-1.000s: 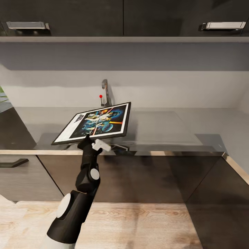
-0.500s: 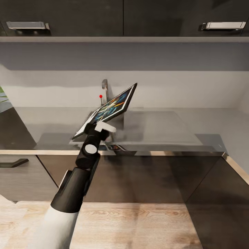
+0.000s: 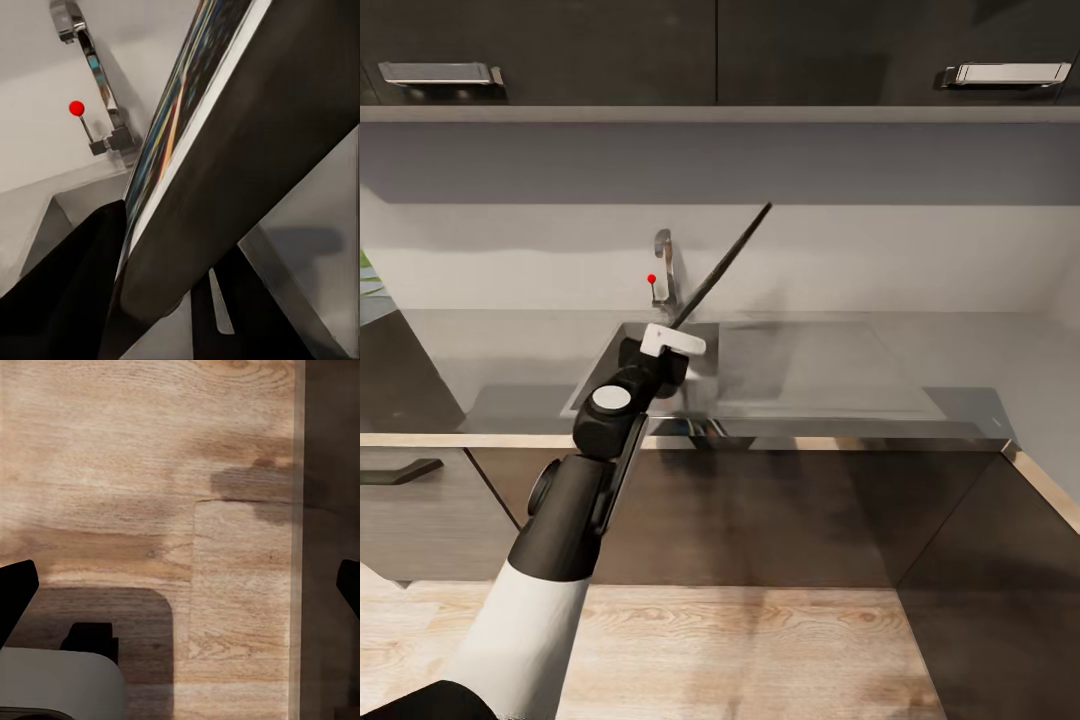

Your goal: Pick up the poster from the kitchen countertop and hang it on one of the wall nails in the kitchen.

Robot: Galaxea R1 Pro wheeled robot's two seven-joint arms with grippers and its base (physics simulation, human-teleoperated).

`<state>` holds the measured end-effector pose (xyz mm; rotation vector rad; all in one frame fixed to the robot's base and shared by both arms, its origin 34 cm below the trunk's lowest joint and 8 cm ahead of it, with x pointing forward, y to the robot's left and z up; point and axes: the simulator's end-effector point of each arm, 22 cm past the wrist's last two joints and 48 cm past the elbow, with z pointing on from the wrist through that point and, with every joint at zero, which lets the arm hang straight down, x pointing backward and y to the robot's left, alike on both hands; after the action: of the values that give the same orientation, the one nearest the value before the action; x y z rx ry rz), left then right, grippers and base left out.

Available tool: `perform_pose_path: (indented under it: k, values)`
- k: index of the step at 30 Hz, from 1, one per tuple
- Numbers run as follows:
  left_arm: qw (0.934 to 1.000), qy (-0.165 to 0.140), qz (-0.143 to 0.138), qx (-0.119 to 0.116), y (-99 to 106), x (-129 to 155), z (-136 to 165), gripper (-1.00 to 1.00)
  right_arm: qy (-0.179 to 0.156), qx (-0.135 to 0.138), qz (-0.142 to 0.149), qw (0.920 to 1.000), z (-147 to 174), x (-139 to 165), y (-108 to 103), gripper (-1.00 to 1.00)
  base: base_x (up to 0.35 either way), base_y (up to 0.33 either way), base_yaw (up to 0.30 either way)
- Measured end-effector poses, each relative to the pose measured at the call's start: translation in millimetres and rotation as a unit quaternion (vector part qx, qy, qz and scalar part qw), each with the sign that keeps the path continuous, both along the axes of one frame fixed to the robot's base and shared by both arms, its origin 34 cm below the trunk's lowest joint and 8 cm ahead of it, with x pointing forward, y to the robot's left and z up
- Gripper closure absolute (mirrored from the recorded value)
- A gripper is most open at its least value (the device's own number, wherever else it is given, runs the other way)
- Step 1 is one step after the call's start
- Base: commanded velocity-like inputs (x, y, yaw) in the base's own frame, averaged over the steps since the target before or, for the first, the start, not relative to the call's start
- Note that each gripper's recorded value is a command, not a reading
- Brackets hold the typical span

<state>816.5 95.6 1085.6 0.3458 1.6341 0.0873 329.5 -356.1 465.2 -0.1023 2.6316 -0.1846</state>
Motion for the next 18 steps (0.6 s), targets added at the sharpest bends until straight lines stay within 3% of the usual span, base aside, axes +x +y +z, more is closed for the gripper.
perform_pose_path:
  k: [7, 18]
  values:
    - [1.0000, 0.001, -0.002, -0.003, -1.0, 0.5, 1.0, 1.00, 0.000, 0.000, 0.000, 1.0000, -0.1, 0.1, 0.0, -1.00, -0.084, 0.000, 0.000]
    - [1.0000, 0.001, -0.002, -0.003, -1.2, 0.8, 1.2, 1.00, 0.000, 0.000, 0.000, 1.0000, -0.3, 0.1, -0.1, -1.00, -0.310, 0.000, 0.000]
